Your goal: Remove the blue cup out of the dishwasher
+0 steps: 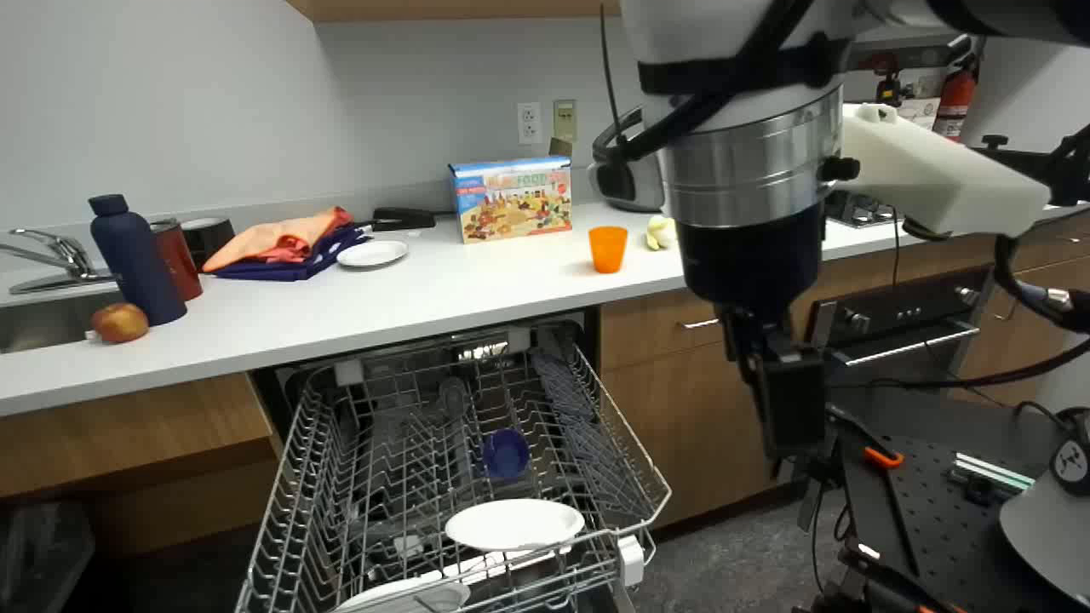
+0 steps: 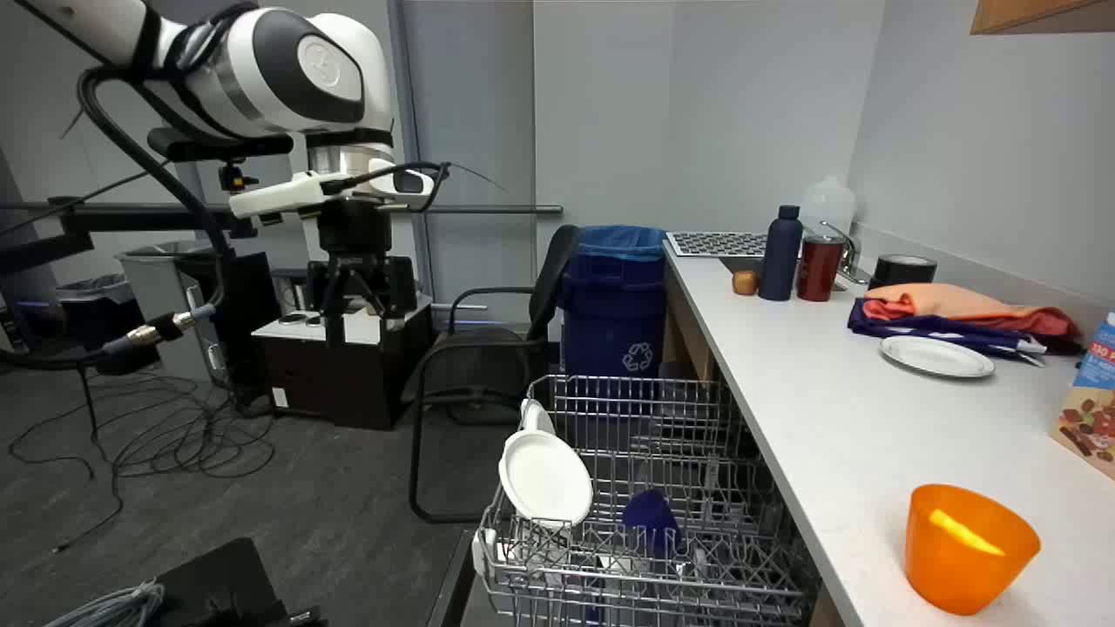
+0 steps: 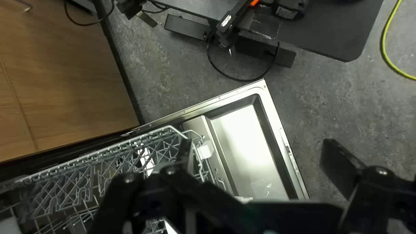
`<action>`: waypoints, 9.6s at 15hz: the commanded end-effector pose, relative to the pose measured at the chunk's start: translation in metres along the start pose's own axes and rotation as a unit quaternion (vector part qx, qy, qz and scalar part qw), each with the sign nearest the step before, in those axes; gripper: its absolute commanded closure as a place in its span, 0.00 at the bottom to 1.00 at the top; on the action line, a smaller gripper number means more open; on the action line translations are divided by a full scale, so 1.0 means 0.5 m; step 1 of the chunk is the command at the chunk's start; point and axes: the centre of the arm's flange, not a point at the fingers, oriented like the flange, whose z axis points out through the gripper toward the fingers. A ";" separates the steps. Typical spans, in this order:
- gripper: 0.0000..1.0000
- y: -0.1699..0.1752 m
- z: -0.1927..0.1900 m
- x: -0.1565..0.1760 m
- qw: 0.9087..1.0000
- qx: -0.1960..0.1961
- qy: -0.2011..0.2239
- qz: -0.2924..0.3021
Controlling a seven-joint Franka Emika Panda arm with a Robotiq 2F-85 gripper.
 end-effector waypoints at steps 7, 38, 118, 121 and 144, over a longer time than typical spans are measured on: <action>0.00 0.000 0.000 0.000 1.000 0.000 0.000 0.000; 0.00 0.000 0.000 0.000 1.000 0.000 0.000 0.000; 0.00 0.351 0.325 0.496 0.955 -0.092 0.093 0.266; 0.00 0.368 0.381 0.532 0.954 -0.102 0.085 0.269; 0.00 0.401 0.626 0.681 0.931 -0.197 0.095 0.293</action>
